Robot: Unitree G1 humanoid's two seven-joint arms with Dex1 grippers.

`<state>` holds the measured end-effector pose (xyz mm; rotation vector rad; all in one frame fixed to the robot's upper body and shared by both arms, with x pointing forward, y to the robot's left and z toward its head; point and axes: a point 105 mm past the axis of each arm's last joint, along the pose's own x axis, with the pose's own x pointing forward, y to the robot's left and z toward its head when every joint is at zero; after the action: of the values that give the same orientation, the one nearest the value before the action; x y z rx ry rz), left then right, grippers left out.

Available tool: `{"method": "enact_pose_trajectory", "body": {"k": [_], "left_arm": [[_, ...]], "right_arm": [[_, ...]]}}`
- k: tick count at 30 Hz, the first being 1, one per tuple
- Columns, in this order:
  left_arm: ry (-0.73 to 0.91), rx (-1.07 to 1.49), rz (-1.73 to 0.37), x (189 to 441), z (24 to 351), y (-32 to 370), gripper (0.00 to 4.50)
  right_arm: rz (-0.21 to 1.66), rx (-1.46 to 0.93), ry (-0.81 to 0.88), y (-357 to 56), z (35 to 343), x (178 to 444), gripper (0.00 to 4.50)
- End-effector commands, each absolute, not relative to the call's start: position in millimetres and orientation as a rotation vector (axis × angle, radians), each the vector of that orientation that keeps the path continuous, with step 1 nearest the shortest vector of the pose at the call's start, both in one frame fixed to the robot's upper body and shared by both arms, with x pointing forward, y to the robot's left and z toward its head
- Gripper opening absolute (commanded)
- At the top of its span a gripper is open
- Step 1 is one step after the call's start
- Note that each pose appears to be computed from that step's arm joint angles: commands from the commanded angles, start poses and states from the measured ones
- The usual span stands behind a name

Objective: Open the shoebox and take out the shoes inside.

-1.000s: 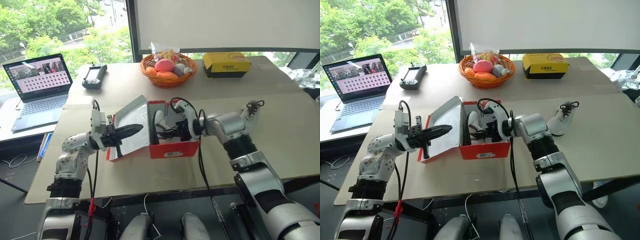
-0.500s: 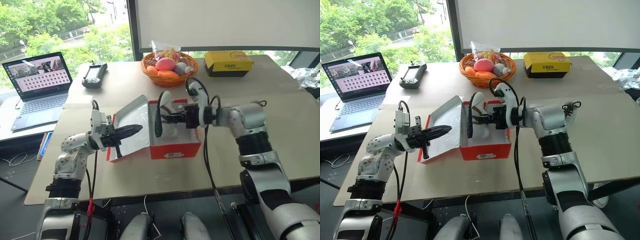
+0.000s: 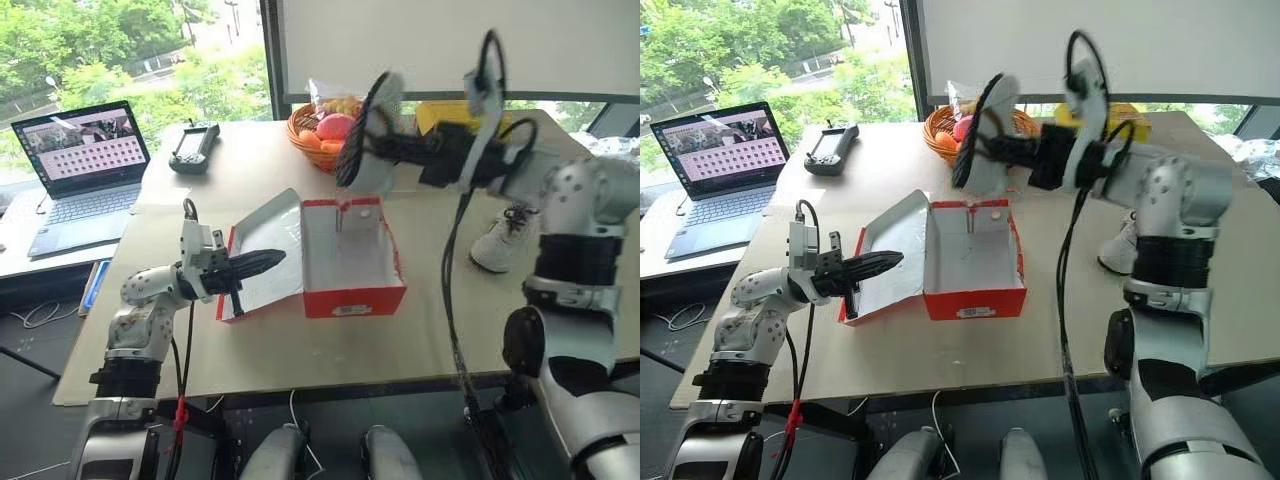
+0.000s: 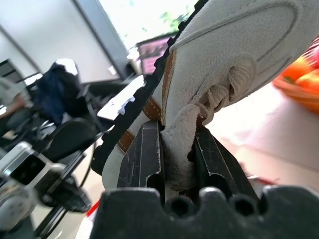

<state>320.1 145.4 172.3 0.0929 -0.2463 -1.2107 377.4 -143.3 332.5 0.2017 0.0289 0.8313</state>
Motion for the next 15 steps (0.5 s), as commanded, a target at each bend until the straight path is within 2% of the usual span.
{"method": "enact_pose_trajectory", "body": {"k": [1, 8, 15], "left_arm": [[-0.301, 0.103, -1.214, 318, 187, 142, 0.00], [-0.317, 0.083, -1.243, 315, 191, 136, 0.00], [-0.306, 0.078, -1.242, 316, 188, 135, 0.00]], "right_arm": [[0.631, 0.046, -0.018, -180, 345, 381, 0.49], [0.420, -0.154, 0.099, -224, 318, 388, 0.49], [-0.023, -0.396, 0.227, -313, 304, 388, 0.49]]}}
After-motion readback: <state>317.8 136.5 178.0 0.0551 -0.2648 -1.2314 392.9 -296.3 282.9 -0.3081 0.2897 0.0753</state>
